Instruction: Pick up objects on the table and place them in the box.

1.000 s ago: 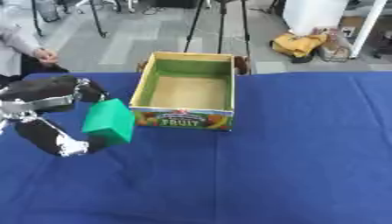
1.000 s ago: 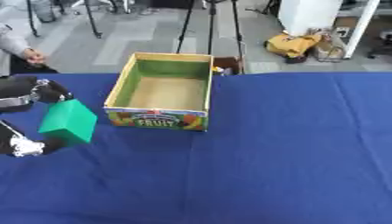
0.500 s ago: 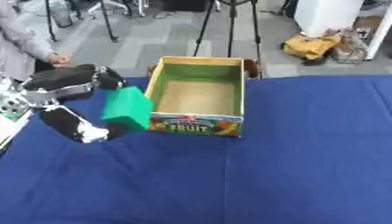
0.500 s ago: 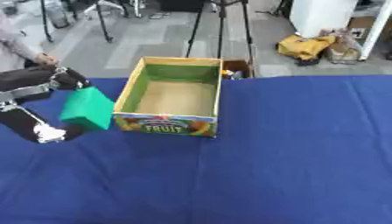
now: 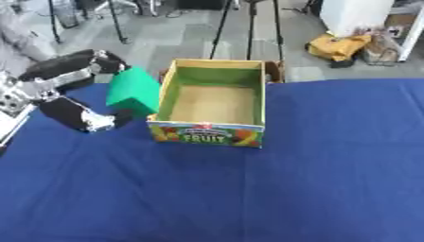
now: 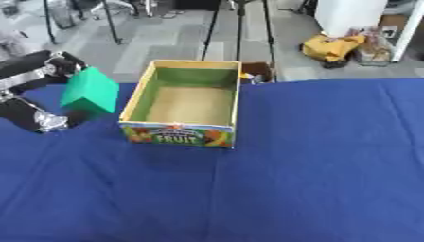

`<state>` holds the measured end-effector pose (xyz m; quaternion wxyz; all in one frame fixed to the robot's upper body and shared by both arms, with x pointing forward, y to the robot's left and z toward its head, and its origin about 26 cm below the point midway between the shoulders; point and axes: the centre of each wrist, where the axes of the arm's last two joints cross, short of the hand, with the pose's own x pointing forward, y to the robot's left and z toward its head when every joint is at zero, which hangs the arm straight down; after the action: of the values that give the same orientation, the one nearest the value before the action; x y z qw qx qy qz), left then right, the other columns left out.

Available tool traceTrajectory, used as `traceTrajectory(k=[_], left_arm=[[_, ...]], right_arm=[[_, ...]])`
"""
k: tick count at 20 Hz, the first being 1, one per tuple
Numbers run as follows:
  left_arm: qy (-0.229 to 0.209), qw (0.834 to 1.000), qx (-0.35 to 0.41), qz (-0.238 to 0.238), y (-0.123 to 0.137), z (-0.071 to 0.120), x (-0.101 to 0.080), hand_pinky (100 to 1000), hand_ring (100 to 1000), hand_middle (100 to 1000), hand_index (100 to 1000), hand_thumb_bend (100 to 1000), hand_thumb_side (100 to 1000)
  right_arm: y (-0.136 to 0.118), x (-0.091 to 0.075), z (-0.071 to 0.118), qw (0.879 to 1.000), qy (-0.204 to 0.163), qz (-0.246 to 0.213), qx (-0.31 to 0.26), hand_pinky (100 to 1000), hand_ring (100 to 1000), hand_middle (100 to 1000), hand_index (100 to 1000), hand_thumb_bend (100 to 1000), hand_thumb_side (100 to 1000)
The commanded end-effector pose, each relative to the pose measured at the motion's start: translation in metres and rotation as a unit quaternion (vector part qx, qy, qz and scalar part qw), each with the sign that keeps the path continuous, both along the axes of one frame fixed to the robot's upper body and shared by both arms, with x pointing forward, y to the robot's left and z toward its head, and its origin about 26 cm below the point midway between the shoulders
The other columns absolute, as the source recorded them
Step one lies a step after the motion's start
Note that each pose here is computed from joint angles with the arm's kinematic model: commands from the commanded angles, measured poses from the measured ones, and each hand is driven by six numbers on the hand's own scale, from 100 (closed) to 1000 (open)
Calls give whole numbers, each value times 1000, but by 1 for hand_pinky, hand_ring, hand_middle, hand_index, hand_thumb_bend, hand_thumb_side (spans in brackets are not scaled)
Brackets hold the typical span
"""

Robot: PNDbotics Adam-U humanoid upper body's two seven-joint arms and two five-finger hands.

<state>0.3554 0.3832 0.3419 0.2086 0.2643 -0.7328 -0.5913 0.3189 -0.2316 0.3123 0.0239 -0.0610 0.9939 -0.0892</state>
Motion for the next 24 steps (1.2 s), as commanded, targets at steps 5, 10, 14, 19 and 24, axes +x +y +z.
traceTrajectory(k=[5, 10, 14, 19, 24], left_arm=[[-51, 998, -39, 17, 17, 35, -9, 574, 541, 459, 690, 100, 623], [-59, 994, -89, 14, 29, 35, -4, 570, 536, 453, 683, 100, 639], [-61, 991, -117, -1, 33, 36, 1, 556, 523, 438, 675, 100, 649], [-69, 988, -139, -26, 33, 39, 6, 553, 521, 437, 676, 100, 660], [-91, 976, -182, -72, 26, 44, 9, 546, 516, 430, 671, 100, 654]], right_arm=[[1, -6, 13, 999, -30, 10, -18, 841, 856, 523, 807, 100, 513], [4, -7, 20, 999, -44, 20, -24, 842, 857, 518, 807, 100, 522], [3, -8, 22, 998, -51, 20, -28, 845, 860, 512, 810, 100, 528], [2, -8, 23, 998, -50, 21, -33, 851, 867, 510, 814, 100, 523], [1, -8, 23, 998, -49, 22, -37, 857, 873, 507, 818, 100, 519]])
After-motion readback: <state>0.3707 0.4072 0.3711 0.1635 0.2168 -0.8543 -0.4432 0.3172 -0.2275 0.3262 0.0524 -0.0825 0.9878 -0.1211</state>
